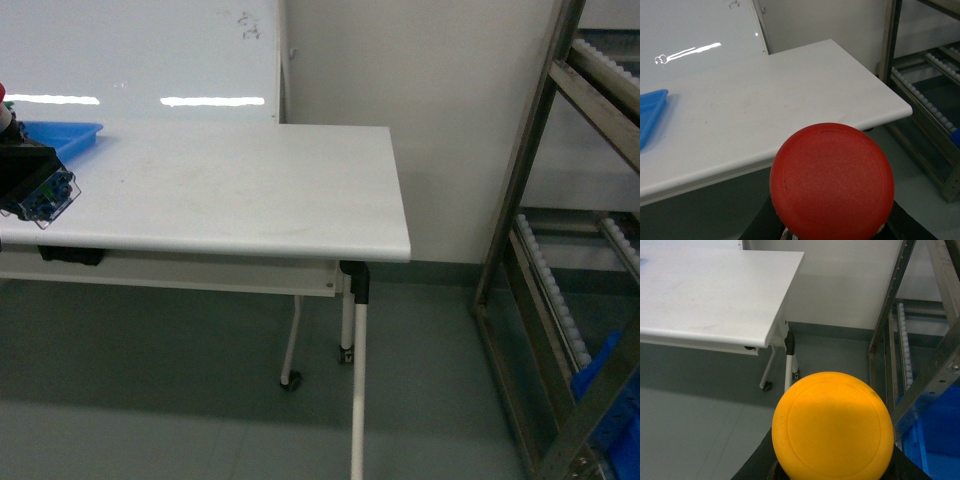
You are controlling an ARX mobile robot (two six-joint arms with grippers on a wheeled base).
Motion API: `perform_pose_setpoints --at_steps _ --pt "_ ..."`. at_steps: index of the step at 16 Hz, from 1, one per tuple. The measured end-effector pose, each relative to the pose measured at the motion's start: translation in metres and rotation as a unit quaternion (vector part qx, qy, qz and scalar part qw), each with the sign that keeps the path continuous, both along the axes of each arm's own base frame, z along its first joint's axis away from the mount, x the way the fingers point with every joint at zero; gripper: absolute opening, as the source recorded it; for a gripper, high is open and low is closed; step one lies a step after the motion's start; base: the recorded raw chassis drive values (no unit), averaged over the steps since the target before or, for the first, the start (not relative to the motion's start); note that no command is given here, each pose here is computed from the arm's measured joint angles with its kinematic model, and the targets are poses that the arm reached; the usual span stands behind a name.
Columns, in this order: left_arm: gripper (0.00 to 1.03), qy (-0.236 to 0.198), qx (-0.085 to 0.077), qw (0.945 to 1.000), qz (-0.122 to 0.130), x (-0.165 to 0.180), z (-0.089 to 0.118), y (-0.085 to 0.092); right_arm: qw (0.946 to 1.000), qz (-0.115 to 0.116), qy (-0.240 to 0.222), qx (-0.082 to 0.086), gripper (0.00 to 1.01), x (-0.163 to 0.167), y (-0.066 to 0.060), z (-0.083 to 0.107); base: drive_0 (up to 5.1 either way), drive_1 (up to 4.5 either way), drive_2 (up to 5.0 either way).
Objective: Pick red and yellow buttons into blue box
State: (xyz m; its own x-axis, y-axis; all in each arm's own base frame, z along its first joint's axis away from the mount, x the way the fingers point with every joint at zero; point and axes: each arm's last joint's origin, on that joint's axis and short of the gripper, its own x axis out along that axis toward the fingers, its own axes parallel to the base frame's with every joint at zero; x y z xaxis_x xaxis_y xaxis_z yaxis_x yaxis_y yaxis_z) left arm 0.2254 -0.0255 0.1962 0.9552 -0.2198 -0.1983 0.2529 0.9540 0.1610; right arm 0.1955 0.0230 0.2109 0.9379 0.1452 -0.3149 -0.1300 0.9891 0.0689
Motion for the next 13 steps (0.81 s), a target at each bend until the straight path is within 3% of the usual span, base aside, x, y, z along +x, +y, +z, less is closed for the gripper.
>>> perform_pose_setpoints --at_steps 13 --pt "0.24 0.000 0.000 1.0000 0.000 0.0000 -0.0001 0.0000 1.0000 0.000 0.002 0.000 0.25 -0.0001 0.0000 -0.0003 4.6 -2.27 -2.3"
